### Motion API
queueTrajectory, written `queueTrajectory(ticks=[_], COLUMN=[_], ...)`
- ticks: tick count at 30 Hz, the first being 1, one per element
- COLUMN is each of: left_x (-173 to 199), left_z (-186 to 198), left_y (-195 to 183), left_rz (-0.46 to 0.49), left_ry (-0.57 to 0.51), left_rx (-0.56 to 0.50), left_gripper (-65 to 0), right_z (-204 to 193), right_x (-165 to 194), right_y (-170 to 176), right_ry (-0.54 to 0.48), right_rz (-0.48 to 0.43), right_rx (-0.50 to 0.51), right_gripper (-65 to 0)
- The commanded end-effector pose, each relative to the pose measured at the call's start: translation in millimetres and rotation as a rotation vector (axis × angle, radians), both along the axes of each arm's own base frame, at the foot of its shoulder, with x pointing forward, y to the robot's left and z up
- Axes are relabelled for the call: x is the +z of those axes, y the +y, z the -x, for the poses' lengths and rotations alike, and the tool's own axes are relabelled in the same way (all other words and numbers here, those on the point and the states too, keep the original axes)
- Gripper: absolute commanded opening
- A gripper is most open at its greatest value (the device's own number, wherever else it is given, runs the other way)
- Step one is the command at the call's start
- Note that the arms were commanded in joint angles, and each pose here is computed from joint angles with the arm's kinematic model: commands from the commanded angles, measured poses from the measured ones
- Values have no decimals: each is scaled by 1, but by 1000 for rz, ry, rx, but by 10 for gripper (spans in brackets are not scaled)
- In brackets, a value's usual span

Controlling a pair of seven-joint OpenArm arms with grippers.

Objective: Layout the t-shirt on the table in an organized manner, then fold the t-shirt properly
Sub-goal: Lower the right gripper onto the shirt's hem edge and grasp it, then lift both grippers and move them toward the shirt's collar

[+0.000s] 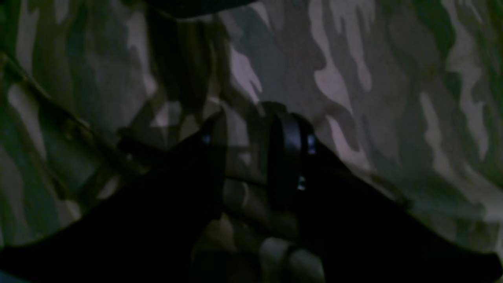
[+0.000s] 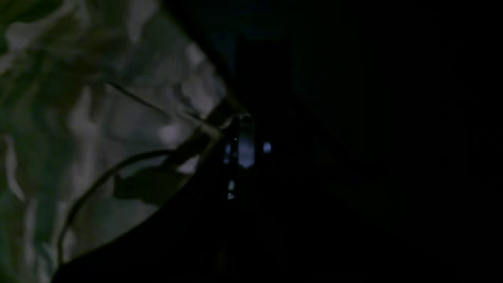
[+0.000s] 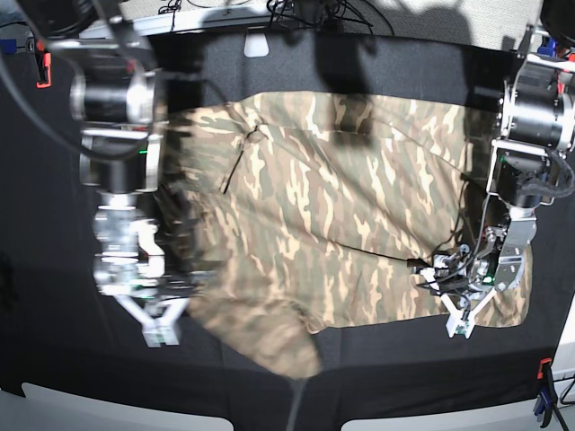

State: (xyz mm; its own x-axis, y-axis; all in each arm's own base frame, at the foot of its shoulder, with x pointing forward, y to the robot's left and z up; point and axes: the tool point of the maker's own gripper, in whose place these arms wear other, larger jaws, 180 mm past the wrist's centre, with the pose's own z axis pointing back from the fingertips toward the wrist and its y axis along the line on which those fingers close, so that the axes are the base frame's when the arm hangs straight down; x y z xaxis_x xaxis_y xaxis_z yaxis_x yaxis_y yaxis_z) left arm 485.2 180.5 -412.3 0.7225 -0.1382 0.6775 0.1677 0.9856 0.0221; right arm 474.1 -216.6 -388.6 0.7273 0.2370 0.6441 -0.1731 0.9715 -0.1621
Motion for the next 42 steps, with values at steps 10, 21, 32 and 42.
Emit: queueTrajectory(ticks=[10, 21, 32, 42], left_x=[43, 44, 43, 104], left_z=[-28, -28, -25, -26], left_y=[-13, -13, -20, -26], left_rz=[40, 40, 39, -24], left_ry=[-108, -109, -95, -214], left_rx=[-15, -15, -67, -220], left_gripper=[-467, -467, -467, -467], right_z=[-9, -9, -26, -24], right_x=[39, 73, 59, 100], right_y=[-72, -131, -33, 39], right_ry=[-67, -96, -95, -190], right_rz=[99, 156, -136, -235], right_rx=[-73, -227, -60, 261], right_gripper=[-650, -650, -650, -650])
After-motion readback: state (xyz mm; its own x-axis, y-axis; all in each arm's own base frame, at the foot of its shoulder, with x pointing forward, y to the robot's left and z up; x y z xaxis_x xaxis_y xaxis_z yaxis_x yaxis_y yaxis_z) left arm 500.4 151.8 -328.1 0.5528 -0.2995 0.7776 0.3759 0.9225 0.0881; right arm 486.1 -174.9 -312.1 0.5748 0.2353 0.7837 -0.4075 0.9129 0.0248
